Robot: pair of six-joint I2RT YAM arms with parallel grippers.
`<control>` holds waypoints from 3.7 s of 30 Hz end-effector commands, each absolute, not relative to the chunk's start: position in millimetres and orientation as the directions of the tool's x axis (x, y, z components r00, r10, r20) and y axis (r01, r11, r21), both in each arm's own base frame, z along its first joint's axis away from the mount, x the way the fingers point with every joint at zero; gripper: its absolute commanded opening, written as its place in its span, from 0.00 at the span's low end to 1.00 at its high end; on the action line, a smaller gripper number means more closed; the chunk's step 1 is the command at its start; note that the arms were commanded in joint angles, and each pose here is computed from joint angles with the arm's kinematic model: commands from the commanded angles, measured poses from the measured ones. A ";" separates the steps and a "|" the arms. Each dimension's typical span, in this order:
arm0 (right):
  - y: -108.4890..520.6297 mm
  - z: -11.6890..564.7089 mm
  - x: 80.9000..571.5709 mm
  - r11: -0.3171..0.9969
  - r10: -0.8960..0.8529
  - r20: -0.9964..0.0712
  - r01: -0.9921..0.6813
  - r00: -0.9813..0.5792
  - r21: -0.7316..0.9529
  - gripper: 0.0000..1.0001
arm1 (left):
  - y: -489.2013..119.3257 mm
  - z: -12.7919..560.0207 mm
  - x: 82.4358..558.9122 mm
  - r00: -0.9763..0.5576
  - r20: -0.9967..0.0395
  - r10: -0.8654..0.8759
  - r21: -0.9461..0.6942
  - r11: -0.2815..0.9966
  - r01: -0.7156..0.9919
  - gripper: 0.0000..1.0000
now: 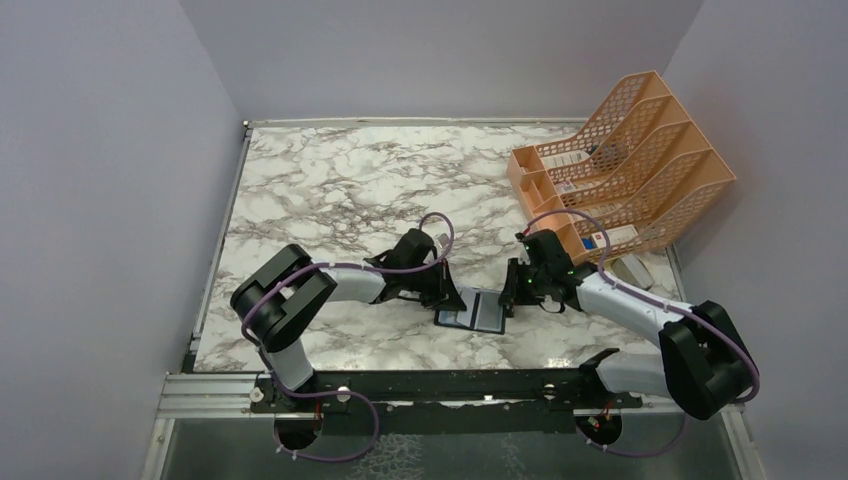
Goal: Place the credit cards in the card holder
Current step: Insert the credit card into the card holder.
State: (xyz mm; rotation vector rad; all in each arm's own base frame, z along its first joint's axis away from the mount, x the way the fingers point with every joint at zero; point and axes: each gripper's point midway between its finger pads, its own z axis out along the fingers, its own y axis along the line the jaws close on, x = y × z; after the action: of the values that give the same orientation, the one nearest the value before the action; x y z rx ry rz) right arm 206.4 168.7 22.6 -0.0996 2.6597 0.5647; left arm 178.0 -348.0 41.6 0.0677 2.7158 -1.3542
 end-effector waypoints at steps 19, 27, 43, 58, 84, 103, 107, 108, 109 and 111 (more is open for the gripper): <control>169.5 42.2 209.7 0.912 0.101 -0.434 -0.091 -0.895 0.400 0.22 | -354.8 29.1 195.8 -0.979 -0.198 -0.045 -0.721 0.683 0.115 0.00; 161.5 41.8 196.8 0.920 0.109 -0.401 -0.061 -0.910 0.387 0.35 | -353.3 26.5 195.5 -0.978 -0.202 -0.044 -0.717 0.687 0.117 0.00; 165.5 24.1 183.7 0.908 0.122 -0.334 -0.032 -0.935 0.419 0.25 | -350.9 24.0 200.4 -0.967 -0.247 -0.065 -0.714 0.686 0.137 0.00; 173.7 17.3 174.5 0.863 0.196 -0.303 0.018 -0.933 0.504 0.15 | -358.3 21.4 197.3 -0.964 -0.258 -0.063 -0.726 0.672 0.150 0.00; 156.7 52.0 197.4 0.905 0.213 -0.438 0.007 -0.874 0.426 0.28 | -365.7 56.3 200.1 -0.933 -0.353 -0.074 -0.723 0.655 0.222 0.47; 167.6 21.1 193.4 0.884 0.226 -0.375 0.028 -0.899 0.467 0.29 | -373.6 53.2 202.4 -0.930 -0.368 -0.030 -0.712 0.652 0.260 0.39; 170.4 17.2 189.4 0.872 0.230 -0.365 0.024 -0.902 0.489 0.29 | -378.6 43.5 199.4 -0.936 -0.353 -0.009 -0.711 0.653 0.261 0.36; 171.1 16.2 188.4 0.869 0.228 -0.363 0.021 -0.903 0.494 0.29 | -380.6 43.7 199.6 -0.936 -0.352 -0.008 -0.714 0.648 0.264 0.36; 171.6 15.8 188.0 0.867 0.228 -0.362 0.019 -0.904 0.499 0.29 | -382.1 42.2 198.2 -0.937 -0.350 -0.002 -0.714 0.647 0.265 0.35; 173.2 15.2 187.2 0.862 0.227 -0.360 0.014 -0.905 0.507 0.29 | -386.3 42.5 195.4 -0.937 -0.349 0.009 -0.720 0.638 0.274 0.35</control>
State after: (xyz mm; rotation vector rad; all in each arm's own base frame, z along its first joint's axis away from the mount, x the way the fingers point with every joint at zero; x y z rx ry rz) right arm 193.7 167.6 20.7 0.1863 2.6167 0.6541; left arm 200.2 -373.8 42.0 0.1641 2.5571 -1.1591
